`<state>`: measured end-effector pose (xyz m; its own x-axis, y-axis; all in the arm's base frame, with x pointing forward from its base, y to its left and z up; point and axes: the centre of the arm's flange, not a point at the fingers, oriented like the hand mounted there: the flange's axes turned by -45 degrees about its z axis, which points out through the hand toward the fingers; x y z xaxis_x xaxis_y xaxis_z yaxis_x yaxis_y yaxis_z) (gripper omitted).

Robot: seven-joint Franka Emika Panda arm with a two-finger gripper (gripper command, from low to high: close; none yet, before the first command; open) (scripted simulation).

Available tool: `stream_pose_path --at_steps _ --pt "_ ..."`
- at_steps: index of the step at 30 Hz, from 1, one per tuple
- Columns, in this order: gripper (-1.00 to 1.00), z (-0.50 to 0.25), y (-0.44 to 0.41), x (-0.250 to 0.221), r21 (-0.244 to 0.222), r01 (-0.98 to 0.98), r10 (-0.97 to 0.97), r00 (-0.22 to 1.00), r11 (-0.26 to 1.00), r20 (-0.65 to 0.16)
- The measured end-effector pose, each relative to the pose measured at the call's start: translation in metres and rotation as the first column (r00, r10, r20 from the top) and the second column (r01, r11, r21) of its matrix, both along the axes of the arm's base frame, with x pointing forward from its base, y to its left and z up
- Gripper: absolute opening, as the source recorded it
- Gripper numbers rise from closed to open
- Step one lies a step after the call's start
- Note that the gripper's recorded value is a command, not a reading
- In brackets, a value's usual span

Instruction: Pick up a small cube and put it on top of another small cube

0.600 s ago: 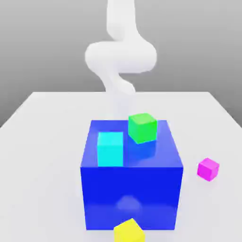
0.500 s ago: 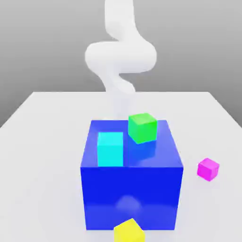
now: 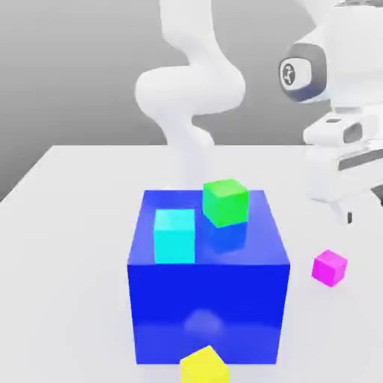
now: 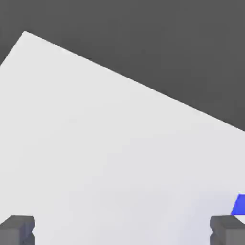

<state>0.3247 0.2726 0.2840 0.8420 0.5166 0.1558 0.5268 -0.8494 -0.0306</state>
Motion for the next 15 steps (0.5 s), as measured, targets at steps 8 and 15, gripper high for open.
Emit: stream_pose_path --at_steps 8,15 --pt "0.0 -0.116 0.019 -0.079 -0.105 -0.147 0.135 0.984 0.984 -0.116" --pt "-1.0 -0.153 0.018 -0.081 -0.106 -0.148 0.135 0.984 0.983 -0.117"
